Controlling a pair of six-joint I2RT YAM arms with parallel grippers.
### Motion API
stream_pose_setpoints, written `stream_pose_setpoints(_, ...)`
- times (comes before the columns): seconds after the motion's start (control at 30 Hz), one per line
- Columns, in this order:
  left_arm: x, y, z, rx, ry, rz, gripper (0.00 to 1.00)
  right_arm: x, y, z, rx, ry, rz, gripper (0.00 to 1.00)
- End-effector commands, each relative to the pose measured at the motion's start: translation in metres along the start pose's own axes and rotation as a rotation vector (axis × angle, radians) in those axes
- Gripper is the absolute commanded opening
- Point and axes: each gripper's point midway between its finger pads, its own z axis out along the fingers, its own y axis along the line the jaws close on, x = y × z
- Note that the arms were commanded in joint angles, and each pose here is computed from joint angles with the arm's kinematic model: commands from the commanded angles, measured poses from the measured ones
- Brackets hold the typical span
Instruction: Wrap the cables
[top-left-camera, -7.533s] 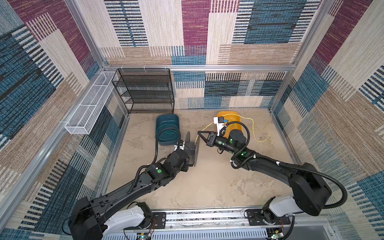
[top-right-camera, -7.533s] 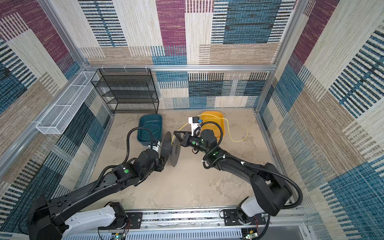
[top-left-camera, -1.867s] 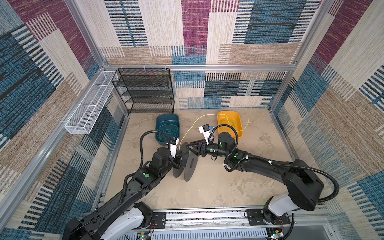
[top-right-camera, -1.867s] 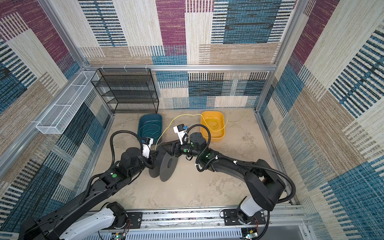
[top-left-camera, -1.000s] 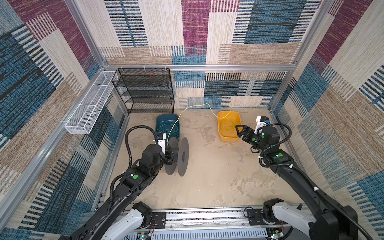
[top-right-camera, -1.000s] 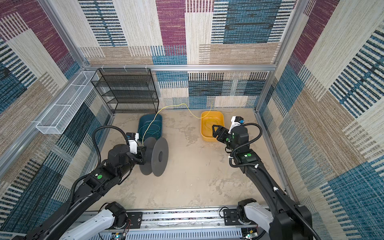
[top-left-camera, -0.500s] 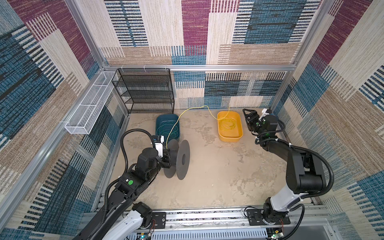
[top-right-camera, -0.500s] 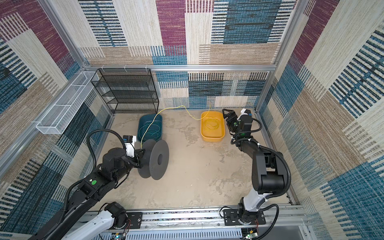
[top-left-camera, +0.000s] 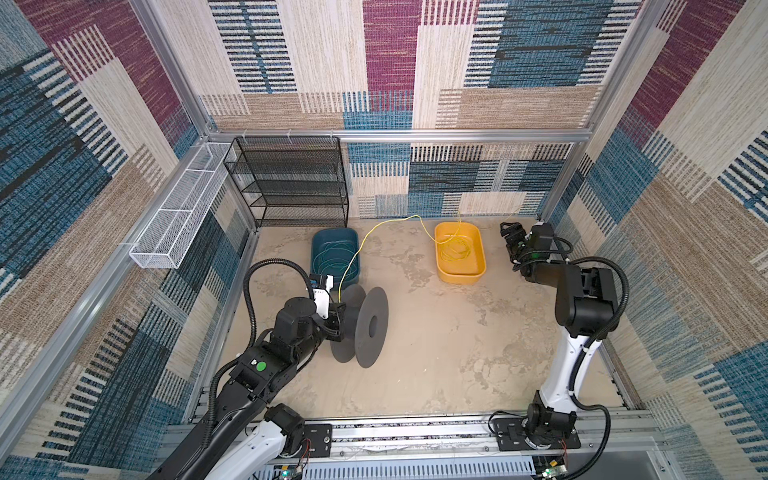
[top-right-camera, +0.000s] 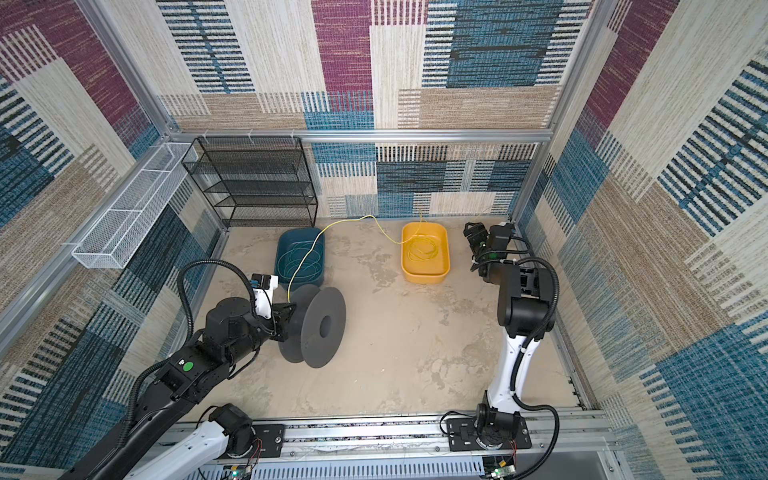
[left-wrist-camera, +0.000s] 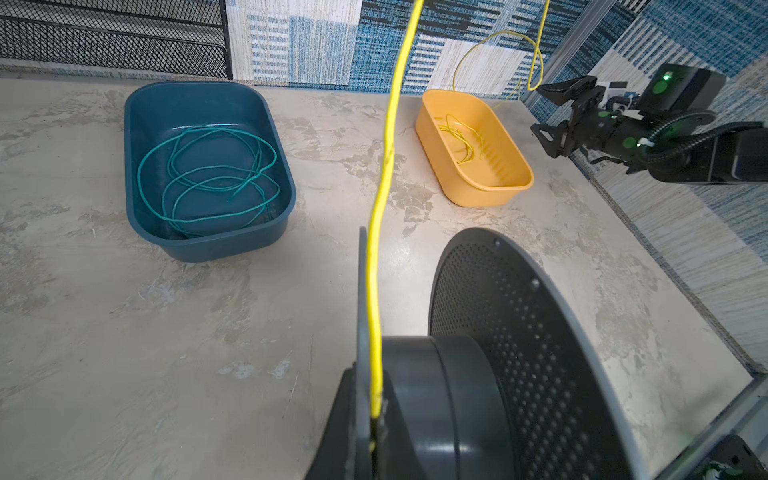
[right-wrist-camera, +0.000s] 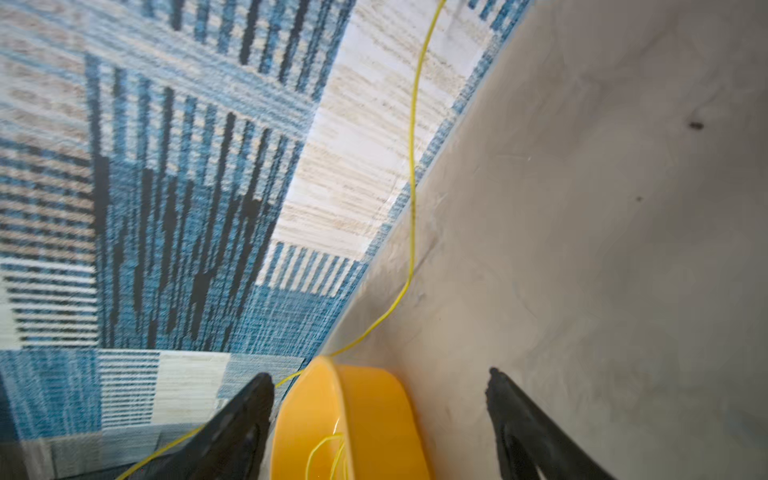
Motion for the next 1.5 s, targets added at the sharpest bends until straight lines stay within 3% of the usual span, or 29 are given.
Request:
stream_pose_setpoints(0.0,-0.011,-0.007,-0.002,0.034,-0.045,0.004,0.0,-0.01,-0.008,0.024,0.015,0.004,-0.017,0.79)
stream_pose_setpoints(0.2,-0.01,-0.007,-0.003,0.036,-0.042,0.012,0.0,-0.015,-0.018,0.064,0.009,0.045,-0.013,0.75)
stream_pose_setpoints(0.43,-0.009,-0.008,-0.003,0.046,-0.037,0.016,0.0,-0.02,-0.025,0.101,0.024,0.079,0.003,0.61)
stream_pose_setpoints(0.5,-0.009,-0.008,-0.003,0.043,-0.041,0.016,0.0,-0.02,-0.029,0.106,0.021,0.072,0.01,0.53)
stream_pose_setpoints(0.7,-0.01,-0.008,-0.002,0.041,-0.041,0.023,0.0,-0.03,-0.017,0.116,-0.01,0.067,-0.013,0.12)
stream_pose_setpoints(0.8,-0.011,-0.007,-0.002,0.037,-0.046,0.022,0.0,-0.036,-0.01,0.112,-0.008,0.048,-0.033,0.0)
stream_pose_setpoints(1.23,-0.04,-0.033,-0.011,0.142,-0.074,0.049,0.0,-0.067,0.066,0.069,-0.163,-0.024,-0.039,0.0)
stream_pose_setpoints(1.47,-0.073,-0.044,-0.042,0.172,-0.156,0.069,0.0,-0.075,0.07,0.057,-0.094,-0.057,-0.097,0.0)
